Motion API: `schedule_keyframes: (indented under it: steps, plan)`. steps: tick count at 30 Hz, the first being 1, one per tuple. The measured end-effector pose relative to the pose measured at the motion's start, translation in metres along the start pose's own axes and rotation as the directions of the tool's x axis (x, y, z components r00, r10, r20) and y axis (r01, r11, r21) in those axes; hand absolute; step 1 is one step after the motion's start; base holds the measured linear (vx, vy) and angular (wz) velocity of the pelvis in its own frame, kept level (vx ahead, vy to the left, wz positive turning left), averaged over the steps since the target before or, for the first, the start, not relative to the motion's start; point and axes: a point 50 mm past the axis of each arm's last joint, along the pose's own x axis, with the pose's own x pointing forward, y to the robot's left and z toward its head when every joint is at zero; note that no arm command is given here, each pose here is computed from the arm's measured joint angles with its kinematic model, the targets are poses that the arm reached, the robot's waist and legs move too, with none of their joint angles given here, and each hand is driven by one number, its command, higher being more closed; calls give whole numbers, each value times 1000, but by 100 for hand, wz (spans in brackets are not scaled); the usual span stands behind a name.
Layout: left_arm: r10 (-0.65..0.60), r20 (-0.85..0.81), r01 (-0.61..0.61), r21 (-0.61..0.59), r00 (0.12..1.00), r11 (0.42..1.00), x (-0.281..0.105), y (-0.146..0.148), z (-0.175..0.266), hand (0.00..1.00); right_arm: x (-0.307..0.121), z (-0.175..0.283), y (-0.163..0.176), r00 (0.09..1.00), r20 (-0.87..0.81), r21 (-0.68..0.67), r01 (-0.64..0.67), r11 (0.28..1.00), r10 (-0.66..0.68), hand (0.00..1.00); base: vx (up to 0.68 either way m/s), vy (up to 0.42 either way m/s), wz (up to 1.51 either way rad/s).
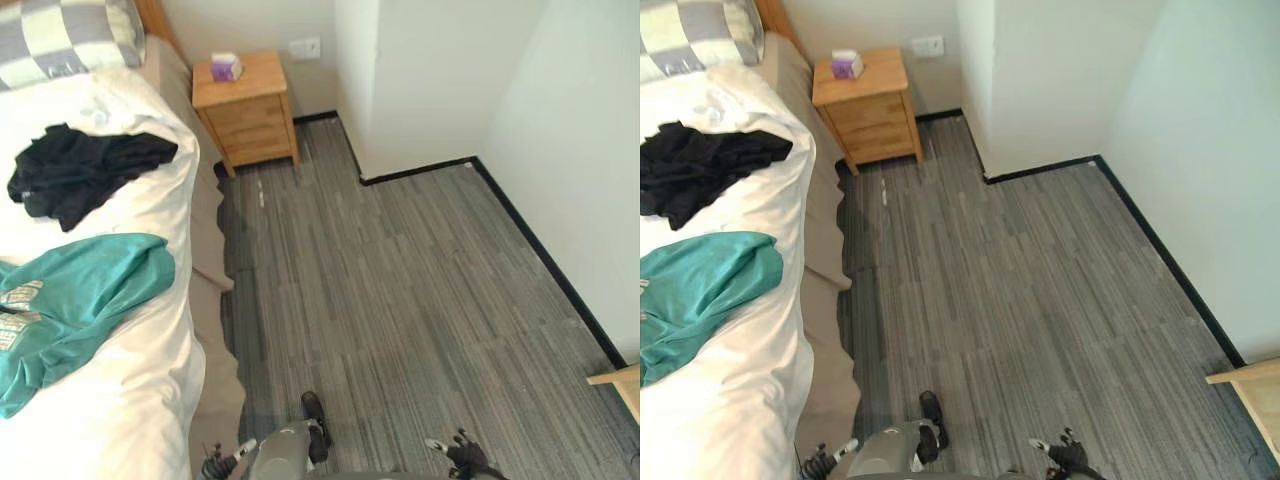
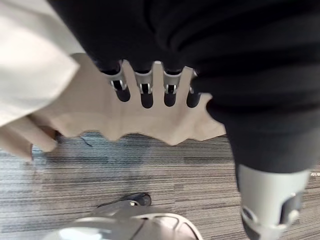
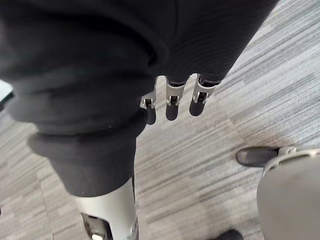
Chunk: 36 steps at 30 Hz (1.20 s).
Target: Tidy the bed and pick cloth on bed and put in laundry
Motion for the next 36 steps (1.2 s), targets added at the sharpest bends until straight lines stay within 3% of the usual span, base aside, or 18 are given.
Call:
schedule_keyframes:
  steps: [4,9,14,22,31,36]
  plan:
    - [28,-49,-27,33,998,999,0,13,-9,0,-4,-14,-12,998,-37,51,47,998,-45,0,468,166,72]
    - [9,-35,-9,24,999,1000,4,5,2,0,-7,-20,-17,997,-48,82,69,994,-65,0,448,-50,112]
    - [-12,-6,12,-28,1000,1000,6,-6,12,0,-3,-10,-19,997,-29,93,72,993,-69,0,423,-298,52]
    - [1,-57,-14,-216,998,976,-1,-20,-6,0,-5,-15,-38,991,-56,128,132,983,-126,0,522,-487,10]
    - [13,9,-10,-211,1000,977,-3,-15,1,0,-1,-5,-35,996,-43,-28,83,996,-85,0,470,-223,-18]
    - [10,-1,-10,-182,1000,983,-3,-10,-2,0,-1,-7,-30,996,-46,-29,73,997,-74,0,505,68,52]
